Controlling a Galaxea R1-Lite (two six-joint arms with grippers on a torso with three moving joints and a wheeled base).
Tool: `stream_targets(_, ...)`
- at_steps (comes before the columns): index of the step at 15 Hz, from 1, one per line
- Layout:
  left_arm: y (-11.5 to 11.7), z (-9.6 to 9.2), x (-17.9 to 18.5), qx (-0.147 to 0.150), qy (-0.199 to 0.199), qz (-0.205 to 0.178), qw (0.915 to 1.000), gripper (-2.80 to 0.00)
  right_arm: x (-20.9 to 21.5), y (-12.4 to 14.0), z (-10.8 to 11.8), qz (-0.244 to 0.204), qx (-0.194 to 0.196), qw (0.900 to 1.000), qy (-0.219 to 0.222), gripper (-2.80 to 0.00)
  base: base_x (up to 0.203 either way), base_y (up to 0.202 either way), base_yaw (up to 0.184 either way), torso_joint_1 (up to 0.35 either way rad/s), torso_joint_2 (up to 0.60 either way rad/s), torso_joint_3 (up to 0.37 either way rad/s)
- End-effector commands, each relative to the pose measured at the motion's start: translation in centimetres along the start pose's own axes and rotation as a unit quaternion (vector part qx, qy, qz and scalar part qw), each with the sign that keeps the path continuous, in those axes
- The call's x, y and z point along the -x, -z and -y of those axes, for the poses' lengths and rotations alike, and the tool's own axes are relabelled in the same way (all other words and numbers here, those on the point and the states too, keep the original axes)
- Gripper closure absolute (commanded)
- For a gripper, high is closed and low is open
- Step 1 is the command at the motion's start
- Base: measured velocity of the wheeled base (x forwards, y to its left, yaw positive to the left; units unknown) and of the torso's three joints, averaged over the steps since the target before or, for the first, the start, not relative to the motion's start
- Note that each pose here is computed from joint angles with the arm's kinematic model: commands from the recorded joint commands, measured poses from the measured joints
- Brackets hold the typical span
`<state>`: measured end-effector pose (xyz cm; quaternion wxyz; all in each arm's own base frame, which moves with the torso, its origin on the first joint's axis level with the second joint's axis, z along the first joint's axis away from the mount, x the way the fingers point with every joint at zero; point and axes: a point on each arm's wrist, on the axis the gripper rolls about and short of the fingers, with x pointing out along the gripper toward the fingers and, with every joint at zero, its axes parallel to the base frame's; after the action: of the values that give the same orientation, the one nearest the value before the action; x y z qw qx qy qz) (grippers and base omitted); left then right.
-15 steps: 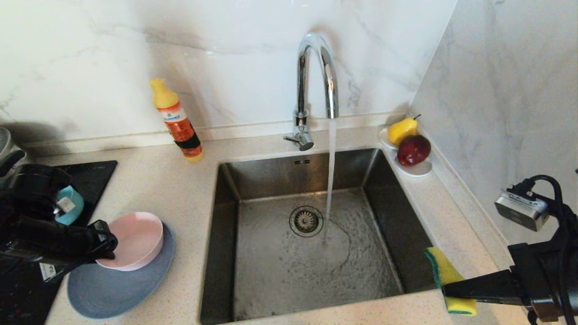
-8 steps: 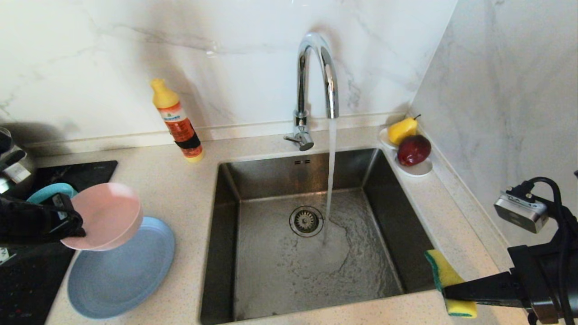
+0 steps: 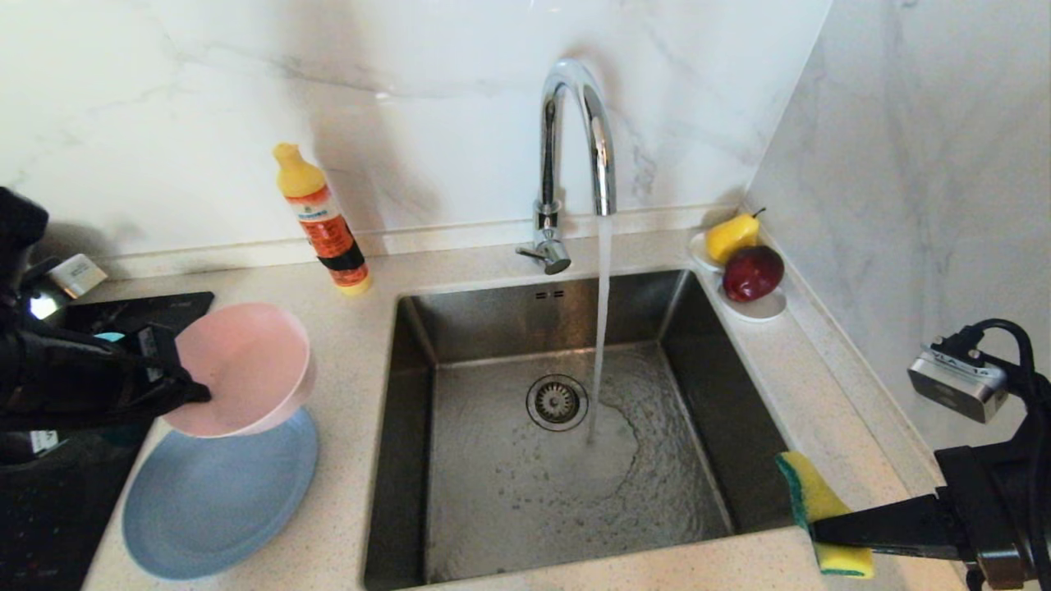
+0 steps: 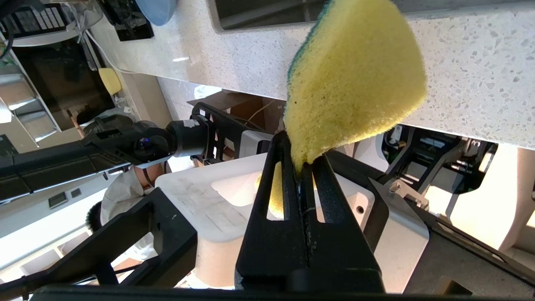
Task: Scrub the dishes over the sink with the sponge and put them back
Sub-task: Wash the bowl
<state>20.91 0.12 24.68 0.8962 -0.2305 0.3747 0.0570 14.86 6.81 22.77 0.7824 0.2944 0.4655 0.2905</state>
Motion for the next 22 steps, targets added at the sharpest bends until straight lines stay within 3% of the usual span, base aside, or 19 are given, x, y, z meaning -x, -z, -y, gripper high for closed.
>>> stream_targets(1, 1.5, 3.8, -1.6, -0.044, 0.017, -0.030, 0.9984, 0.00, 0.4, 0.2, -0.2, 0.006, 0.003, 1.000, -0.005, 0.00, 0.000, 0.000, 0.000, 0.000, 0.00, 0.000)
stream_targets(5, 4.4, 11.2, -5.9, -0.087, 0.024, -0.076, 0.9930, 0.00, 2.1, 1.4, -0.7, 0.029, 0.015, 0.999, -0.019, 0.00, 0.000, 0.000, 0.000, 0.000, 0.00, 0.000)
stream_targets(9, 6.8, 16.8, -10.0, -0.093, 0.026, -0.099, 0.9904, 0.00, 2.8, 2.4, -0.5, 0.037, 0.020, 0.999, -0.020, 0.00, 0.000, 0.000, 0.000, 0.000, 0.00, 0.000)
stream_targets(11, 7.1, 18.8, -12.2, -0.090, 0.024, -0.097, 0.9909, 0.00, 2.5, 2.1, -0.3, 0.036, 0.015, 0.999, -0.015, 0.00, 0.000, 0.000, 0.000, 0.000, 0.00, 0.000)
stream_targets(15, 6.7, 21.8, -15.1, -0.056, 0.040, -0.082, 0.9942, 0.00, 2.6, 2.1, -0.2, 0.037, 0.016, 0.999, -0.015, 0.00, 0.000, 0.000, 0.000, 0.000, 0.00, 0.000)
stream_targets(22, 7.6, 25.3, -18.4, -0.045, 0.063, -0.077, 0.9940, 0.00, 2.6, 1.9, -0.2, 0.044, 0.013, 0.999, -0.011, 0.00, 0.000, 0.000, 0.000, 0.000, 0.00, 0.000)
